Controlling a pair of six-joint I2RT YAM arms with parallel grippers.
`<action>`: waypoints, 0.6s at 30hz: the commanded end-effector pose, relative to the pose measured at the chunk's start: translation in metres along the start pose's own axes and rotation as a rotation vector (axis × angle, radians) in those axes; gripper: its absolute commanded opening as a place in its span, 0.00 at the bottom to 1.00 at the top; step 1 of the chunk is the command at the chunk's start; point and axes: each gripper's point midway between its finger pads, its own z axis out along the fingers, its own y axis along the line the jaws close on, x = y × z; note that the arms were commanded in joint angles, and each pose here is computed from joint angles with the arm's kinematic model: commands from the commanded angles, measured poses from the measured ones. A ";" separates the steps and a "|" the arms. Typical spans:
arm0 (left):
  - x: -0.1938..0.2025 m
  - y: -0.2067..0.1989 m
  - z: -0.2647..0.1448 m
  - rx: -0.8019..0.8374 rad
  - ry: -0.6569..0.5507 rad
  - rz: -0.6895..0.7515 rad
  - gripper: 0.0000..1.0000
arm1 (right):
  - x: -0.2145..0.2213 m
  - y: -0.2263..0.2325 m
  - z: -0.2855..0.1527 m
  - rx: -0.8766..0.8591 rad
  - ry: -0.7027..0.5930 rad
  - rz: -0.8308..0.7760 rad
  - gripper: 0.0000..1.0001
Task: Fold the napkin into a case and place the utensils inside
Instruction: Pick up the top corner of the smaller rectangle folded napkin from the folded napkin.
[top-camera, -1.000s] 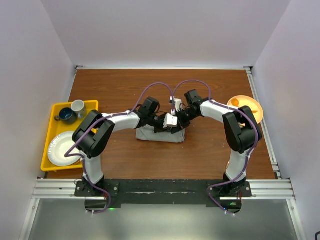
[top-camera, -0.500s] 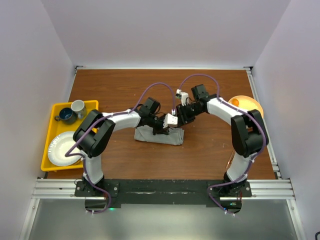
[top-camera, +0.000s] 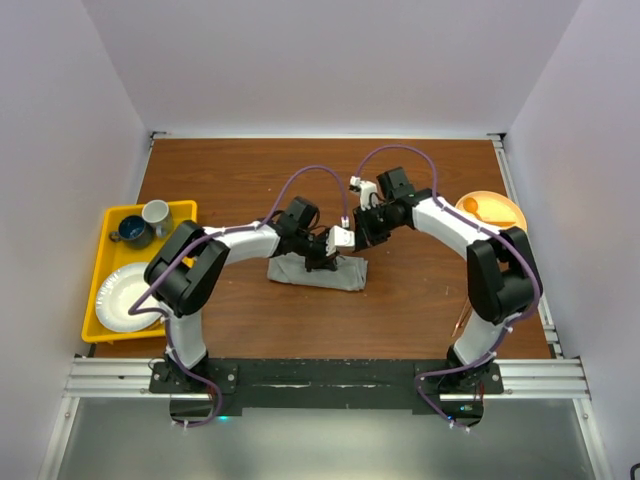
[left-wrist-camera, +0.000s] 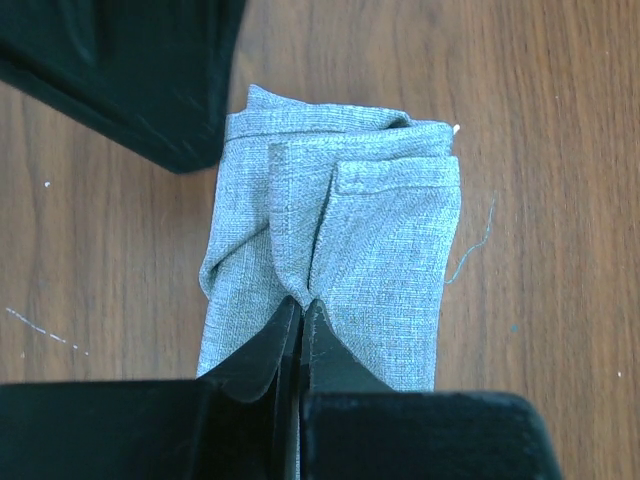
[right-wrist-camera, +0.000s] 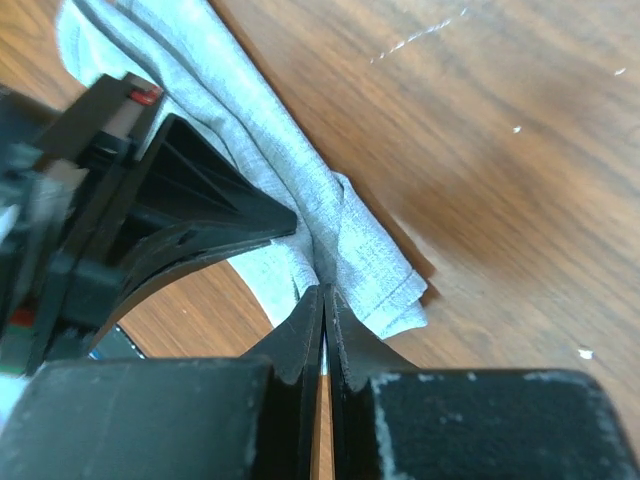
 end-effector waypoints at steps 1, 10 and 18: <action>-0.015 0.004 -0.010 -0.053 -0.037 0.037 0.00 | 0.017 0.001 0.012 0.036 0.077 0.029 0.04; -0.013 0.003 -0.012 -0.078 -0.046 0.052 0.00 | 0.030 0.001 0.027 0.098 0.138 0.007 0.14; -0.011 0.001 -0.012 -0.087 -0.044 0.052 0.00 | 0.038 0.008 0.033 0.104 0.170 -0.013 0.27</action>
